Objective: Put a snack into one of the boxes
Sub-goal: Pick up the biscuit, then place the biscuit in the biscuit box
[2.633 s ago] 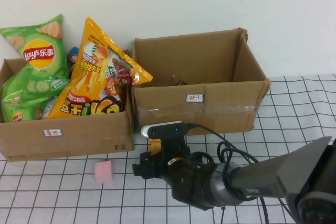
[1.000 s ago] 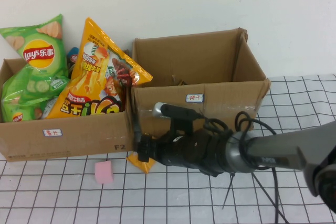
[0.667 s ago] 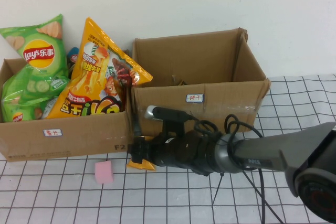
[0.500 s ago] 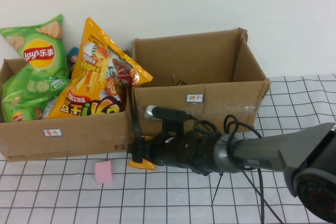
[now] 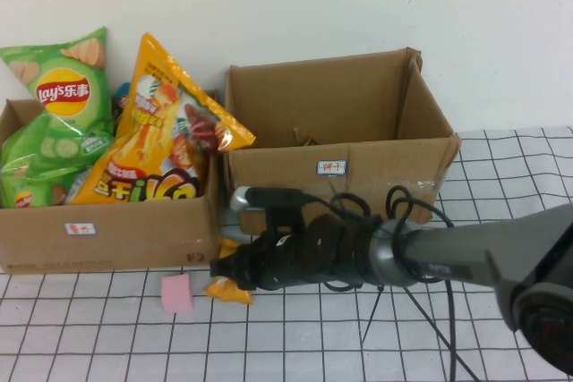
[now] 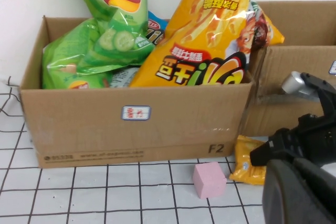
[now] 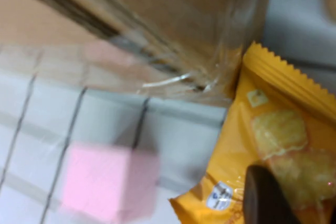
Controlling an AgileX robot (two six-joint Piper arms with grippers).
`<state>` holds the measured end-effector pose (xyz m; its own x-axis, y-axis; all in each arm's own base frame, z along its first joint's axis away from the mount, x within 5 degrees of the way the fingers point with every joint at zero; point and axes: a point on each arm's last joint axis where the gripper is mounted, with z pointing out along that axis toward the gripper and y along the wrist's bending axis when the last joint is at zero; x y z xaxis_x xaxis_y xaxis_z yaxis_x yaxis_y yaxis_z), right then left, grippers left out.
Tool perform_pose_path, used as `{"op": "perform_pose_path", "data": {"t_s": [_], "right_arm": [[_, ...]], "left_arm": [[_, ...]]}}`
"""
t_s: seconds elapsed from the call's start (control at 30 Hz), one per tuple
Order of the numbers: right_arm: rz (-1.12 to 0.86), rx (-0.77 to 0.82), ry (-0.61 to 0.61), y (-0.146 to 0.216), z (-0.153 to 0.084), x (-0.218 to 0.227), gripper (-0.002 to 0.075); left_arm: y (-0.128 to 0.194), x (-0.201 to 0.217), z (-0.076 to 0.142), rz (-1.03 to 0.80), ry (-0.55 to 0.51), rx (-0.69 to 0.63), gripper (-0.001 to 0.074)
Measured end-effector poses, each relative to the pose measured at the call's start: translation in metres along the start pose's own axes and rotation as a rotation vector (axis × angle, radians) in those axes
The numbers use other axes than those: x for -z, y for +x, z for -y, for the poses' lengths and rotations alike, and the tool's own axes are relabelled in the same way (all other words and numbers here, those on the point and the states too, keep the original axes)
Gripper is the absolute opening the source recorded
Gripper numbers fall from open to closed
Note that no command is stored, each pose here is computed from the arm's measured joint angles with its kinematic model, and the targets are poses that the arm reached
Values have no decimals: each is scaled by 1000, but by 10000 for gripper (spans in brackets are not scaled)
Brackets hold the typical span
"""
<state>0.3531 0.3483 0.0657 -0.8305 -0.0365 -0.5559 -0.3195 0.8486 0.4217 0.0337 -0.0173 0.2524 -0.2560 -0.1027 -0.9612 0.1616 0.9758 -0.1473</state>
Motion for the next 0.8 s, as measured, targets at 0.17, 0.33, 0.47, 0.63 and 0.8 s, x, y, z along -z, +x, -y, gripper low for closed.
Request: {"op": "perform_pose_path", "data": {"t_s": [0.17, 0.33, 0.47, 0.63, 0.8], "right_arm": [[-62, 88, -57, -9, -17, 28, 188], [-24, 148, -95, -24, -33, 76, 184], [15, 234, -111, -28, -38, 119, 184], [120, 398, -121, -36, -45, 169, 184], [382, 586, -48, -70, -48, 211, 184]], "left_arm": [[0, 0, 0, 0, 0, 8, -1], [0, 0, 0, 0, 0, 10, -1], [0, 0, 0, 0, 0, 10, -1], [0, 0, 0, 0, 0, 10, -1], [0, 0, 0, 0, 0, 10, -1]]}}
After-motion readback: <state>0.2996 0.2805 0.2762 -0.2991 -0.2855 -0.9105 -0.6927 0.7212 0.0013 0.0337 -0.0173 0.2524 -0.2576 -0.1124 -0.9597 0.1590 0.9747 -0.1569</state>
